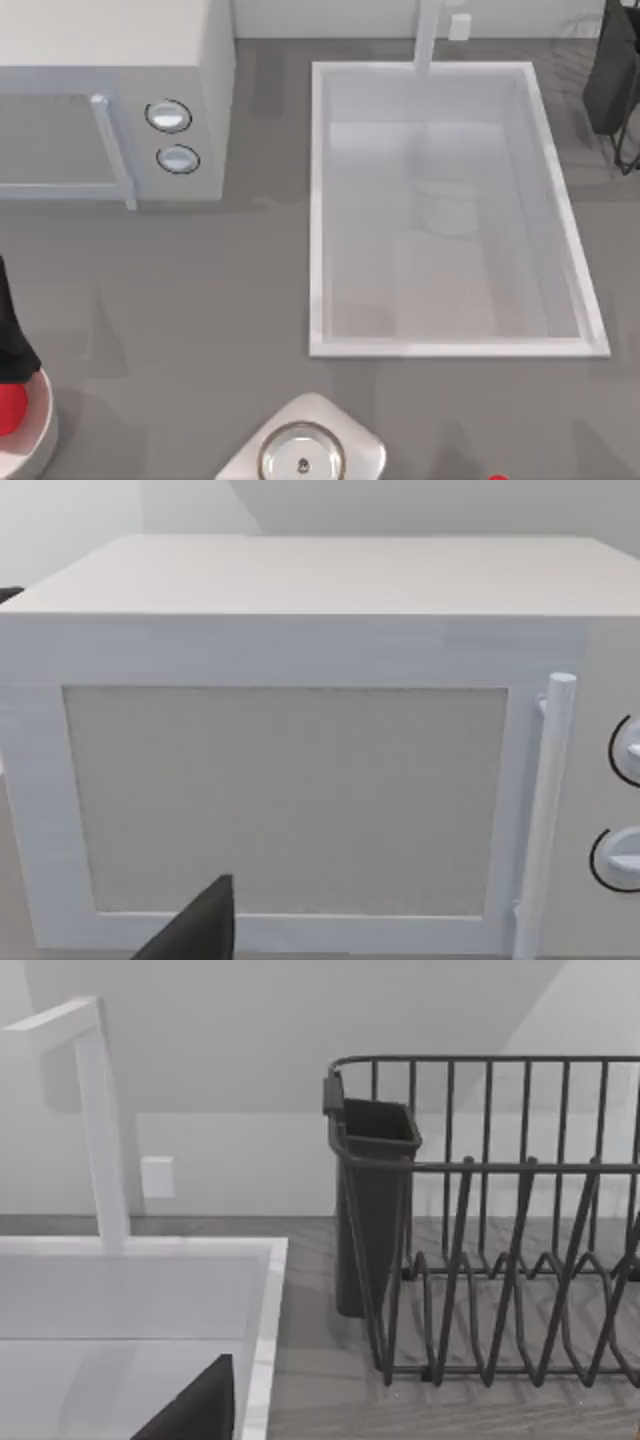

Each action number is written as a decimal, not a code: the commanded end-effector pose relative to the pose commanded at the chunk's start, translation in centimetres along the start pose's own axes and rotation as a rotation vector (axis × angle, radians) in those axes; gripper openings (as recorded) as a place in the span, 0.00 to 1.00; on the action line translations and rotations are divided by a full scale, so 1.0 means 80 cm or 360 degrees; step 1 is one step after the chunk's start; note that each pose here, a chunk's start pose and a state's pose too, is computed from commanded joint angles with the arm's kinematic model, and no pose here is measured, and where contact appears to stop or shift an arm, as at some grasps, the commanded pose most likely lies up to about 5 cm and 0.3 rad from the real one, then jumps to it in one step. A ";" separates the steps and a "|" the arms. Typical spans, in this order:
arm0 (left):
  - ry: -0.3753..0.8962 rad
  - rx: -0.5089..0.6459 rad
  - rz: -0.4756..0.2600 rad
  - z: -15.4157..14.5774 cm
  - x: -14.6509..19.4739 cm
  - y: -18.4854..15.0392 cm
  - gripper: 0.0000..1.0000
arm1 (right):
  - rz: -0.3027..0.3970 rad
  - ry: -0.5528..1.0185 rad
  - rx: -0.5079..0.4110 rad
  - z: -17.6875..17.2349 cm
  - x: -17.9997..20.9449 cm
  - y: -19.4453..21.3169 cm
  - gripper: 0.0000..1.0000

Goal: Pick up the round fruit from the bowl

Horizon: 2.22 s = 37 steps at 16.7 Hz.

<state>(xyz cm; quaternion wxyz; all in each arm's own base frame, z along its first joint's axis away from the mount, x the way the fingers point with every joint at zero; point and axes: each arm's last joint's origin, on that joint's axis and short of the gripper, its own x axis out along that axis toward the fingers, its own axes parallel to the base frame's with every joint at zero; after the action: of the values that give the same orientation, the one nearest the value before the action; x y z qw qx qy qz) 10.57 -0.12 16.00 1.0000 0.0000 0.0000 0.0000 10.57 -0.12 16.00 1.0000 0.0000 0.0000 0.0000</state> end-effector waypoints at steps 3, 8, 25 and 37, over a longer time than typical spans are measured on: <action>0.0000 0.0000 0.0000 0.000 0.000 0.000 1.00 | 0.0000 0.0000 0.0000 0.000 0.000 0.000 1.00; 0.0000 0.0000 0.0000 0.000 0.000 0.000 1.00 | 0.0000 0.0000 0.0000 0.000 0.000 0.000 1.00; 0.0883 0.0028 0.0013 0.042 0.026 0.003 1.00 | 0.0000 0.0000 0.0000 0.000 0.000 0.000 1.00; 0.2464 0.0026 -0.0023 0.049 0.133 0.012 1.00 | 0.0000 0.0000 0.0000 0.000 0.000 0.000 1.00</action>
<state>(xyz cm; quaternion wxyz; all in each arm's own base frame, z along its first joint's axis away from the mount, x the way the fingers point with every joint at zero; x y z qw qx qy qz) 21.18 0.88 19.88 0.7150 0.0073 0.6991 -0.0066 10.57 -0.12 16.00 1.0000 0.0000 0.0000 0.0000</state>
